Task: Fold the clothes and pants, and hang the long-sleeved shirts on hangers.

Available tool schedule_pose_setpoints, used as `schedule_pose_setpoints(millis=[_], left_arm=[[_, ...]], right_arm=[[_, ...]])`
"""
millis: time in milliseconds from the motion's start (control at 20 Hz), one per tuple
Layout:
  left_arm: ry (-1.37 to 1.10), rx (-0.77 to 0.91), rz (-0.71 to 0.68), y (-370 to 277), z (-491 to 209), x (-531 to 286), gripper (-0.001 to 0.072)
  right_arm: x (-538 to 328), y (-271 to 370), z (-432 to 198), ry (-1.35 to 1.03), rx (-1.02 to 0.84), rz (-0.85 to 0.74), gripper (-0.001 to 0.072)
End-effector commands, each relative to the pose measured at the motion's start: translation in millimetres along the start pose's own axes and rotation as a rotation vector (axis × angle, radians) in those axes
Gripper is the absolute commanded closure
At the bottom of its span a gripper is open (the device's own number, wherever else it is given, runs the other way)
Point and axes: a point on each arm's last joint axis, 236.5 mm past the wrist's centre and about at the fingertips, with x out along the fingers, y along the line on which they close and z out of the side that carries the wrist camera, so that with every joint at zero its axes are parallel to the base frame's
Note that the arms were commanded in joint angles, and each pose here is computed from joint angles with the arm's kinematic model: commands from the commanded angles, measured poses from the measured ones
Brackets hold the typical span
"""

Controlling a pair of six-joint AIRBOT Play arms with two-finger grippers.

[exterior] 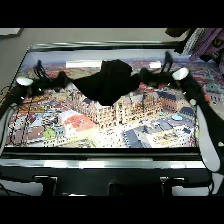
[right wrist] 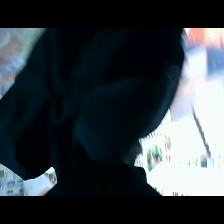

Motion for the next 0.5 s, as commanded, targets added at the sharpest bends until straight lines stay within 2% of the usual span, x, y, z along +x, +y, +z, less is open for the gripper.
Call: schedule_pose_setpoints(millis=[0,100,200,300,450], left_arm=[[-0.148,0.284,0.037,-93,61,-90,0.0695],[-0.297,0.44,0.029,-166,83,-164,0.0694],[-0.464,0.528,0.024,-225,89,-240,0.0694],[-0.634,0.576,0.051,-265,81,-321,0.0693],[-0.878,0.567,0.125,-289,54,-435,0.0693]], right_arm=[[-120,84,88,-0.275,-0.269,-0.071,0.0677],[-208,134,121,-0.448,-0.388,-0.113,0.0677],[-304,179,132,-0.636,-0.495,-0.147,0.0677],[-395,203,120,-0.808,-0.553,-0.195,0.0677],[-511,207,84,-1.005,-0.549,-0.31,0.0676]])
